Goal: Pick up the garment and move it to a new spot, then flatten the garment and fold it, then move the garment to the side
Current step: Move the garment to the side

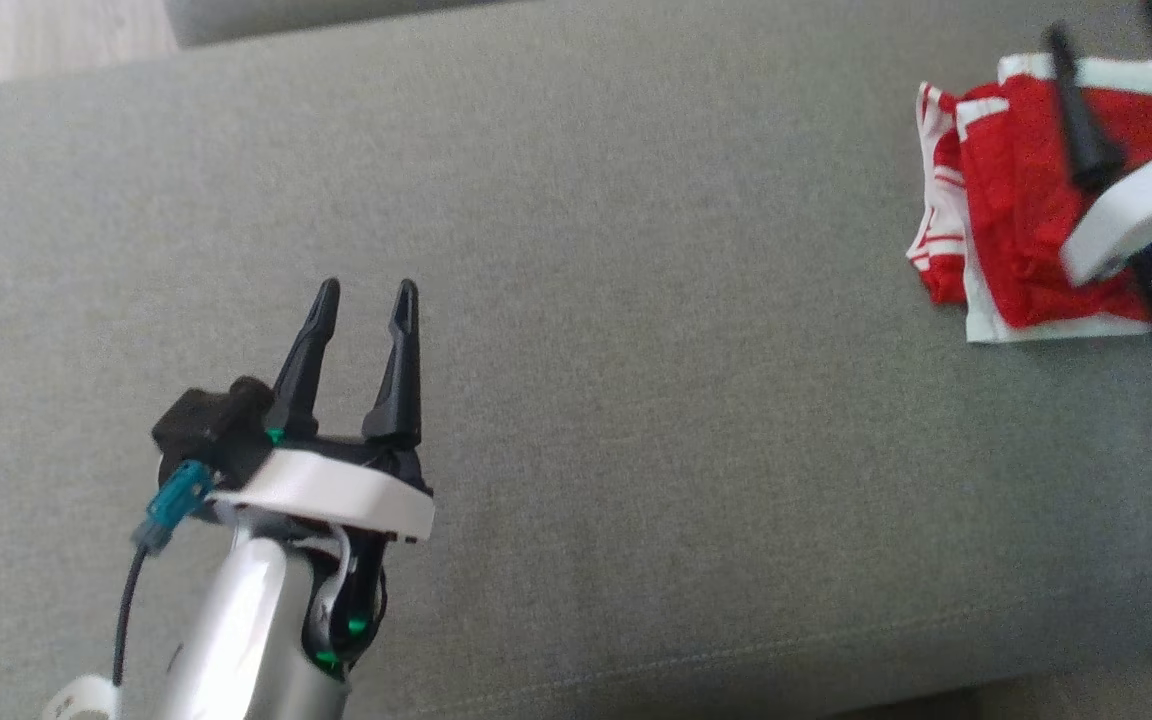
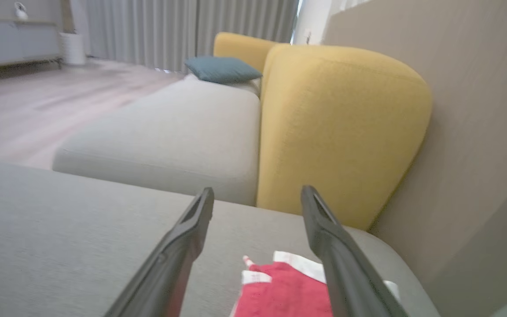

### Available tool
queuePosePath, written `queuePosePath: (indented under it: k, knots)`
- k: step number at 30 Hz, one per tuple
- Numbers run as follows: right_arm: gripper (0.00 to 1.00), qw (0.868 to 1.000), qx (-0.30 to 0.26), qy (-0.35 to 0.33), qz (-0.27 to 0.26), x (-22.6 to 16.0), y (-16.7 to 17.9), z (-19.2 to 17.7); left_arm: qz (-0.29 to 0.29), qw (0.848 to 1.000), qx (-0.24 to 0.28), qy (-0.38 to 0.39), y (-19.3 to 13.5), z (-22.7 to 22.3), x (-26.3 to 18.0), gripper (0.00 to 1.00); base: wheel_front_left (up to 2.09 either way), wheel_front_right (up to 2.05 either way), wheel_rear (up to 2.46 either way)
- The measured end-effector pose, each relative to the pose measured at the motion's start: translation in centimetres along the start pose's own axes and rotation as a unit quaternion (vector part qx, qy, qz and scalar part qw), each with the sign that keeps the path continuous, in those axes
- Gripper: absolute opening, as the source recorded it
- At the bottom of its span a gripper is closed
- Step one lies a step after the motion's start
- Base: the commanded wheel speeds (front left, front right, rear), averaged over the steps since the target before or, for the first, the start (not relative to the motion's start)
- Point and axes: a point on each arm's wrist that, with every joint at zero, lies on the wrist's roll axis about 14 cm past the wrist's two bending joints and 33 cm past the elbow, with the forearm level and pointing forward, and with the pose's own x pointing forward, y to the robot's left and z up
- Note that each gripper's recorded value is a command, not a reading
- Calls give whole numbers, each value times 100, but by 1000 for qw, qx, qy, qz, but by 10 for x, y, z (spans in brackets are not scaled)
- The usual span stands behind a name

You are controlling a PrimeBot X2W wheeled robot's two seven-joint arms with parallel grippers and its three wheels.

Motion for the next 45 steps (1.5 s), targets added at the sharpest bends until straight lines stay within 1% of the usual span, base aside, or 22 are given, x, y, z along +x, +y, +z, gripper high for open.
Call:
queuePosePath:
  k: [3, 5, 7, 10, 13, 15, 19, 23, 25, 28, 38, 45]
  knots:
    - [100, 999, 33, -39, 15, -14, 26, 9, 5, 1000, 6, -17, -2, 14, -9, 100, 0, 0, 0]
    - [100, 996, 65, -63, 18, -25, 42, 14, 13, 1000, 10, -25, 1, 22, -16, 100, 0, 0, 0]
    - [100, 993, 86, -76, 25, -37, 60, 13, 16, 999, 12, -28, 0, 25, -24, 100, 0, 0, 0]
    - [100, 988, 124, -86, 30, -56, 86, 5, 20, 999, 15, -30, -1, 28, -36, 100, 0, 0, 0]
    - [100, 983, 162, -87, 24, -75, 106, -8, 25, 999, 18, -31, 0, 30, -46, 100, 0, 0, 0]
    - [100, 984, 152, -86, 23, -87, 116, -16, 30, 999, 19, -28, 2, 28, -52, 100, 0, 0, 0]
    - [100, 982, 168, -92, -3, -104, 113, -24, 44, 999, 16, -17, 6, 20, -64, 100, 0, 0, 0]
    - [100, 981, 171, -89, 2, -114, 122, -31, 53, 998, 16, -10, 9, 16, -71, 100, 0, 0, 0]
    - [100, 980, 182, -84, 9, -118, 129, -35, 56, 998, 17, -7, 10, 14, -73, 100, 0, 0, 0]
    - [100, 977, 194, -84, 11, -119, 133, -36, 55, 998, 21, -12, 9, 17, -72, 100, 0, 0, 0]
    - [100, 976, 201, -86, 15, -118, 136, -35, 58, 996, 48, -42, 8, 36, -68, 100, 0, 0, 0]
    - [100, 975, 202, -87, 16, -119, 137, -34, 62, 997, 32, -42, 11, 36, -69, 100, 0, 0, 0]
